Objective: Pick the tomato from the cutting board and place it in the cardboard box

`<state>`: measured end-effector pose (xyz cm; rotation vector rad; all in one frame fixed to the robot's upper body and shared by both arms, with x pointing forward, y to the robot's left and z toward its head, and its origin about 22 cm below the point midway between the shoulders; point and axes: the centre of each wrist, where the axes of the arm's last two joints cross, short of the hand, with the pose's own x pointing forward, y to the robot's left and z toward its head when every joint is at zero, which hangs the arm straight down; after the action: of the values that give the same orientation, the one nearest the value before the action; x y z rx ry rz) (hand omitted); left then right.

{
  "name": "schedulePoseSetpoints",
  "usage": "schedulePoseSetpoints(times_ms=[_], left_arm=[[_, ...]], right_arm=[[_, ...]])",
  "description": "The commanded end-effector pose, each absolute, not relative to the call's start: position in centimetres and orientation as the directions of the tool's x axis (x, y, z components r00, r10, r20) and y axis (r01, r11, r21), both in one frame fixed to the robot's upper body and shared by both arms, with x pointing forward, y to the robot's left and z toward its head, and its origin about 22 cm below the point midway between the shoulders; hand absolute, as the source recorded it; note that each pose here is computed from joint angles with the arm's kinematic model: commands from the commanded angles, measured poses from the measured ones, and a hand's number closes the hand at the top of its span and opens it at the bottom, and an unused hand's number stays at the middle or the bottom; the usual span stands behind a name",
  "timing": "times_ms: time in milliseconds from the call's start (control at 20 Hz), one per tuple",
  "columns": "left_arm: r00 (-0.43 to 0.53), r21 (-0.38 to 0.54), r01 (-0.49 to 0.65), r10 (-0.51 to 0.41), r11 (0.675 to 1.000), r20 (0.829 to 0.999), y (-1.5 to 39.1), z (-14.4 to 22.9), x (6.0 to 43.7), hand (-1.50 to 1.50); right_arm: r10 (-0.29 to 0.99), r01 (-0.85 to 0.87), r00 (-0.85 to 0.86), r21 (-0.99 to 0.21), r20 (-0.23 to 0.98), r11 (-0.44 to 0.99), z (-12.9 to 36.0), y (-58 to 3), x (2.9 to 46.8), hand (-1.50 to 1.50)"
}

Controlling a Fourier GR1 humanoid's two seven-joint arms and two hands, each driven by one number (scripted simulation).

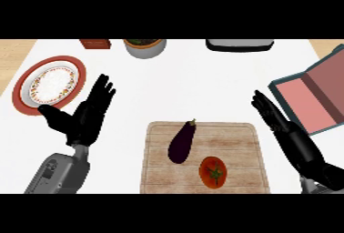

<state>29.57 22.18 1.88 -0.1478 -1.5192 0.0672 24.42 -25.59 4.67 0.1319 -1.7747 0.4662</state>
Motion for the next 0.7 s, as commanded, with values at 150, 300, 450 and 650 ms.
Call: schedulePoseSetpoints(times_ms=[150,300,450,650], left_arm=[[-0.022,-0.039,-0.054,0.038,0.998,0.999,25.7,4.2,28.7,0.0],[0.005,-0.036,-0.088,0.036,0.995,0.999,25.8,3.4,28.8,0.0],[0.017,-0.023,-0.084,0.024,0.996,1.0,25.5,5.4,28.2,0.0],[0.033,-0.034,-0.108,0.038,0.994,0.999,25.8,5.2,26.7,0.0]], right_arm=[[-0.076,-0.117,-0.327,0.04,0.942,0.992,4.6,-31.6,26.1,1.5],[0.534,-0.024,-0.338,-0.574,0.775,0.818,7.6,-37.0,25.5,1.5],[0.208,0.083,-0.252,-0.193,0.945,0.978,-3.8,-34.1,24.9,-1.5],[0.262,0.013,-0.486,-0.292,0.834,0.956,-0.9,-36.2,25.1,-1.5]])
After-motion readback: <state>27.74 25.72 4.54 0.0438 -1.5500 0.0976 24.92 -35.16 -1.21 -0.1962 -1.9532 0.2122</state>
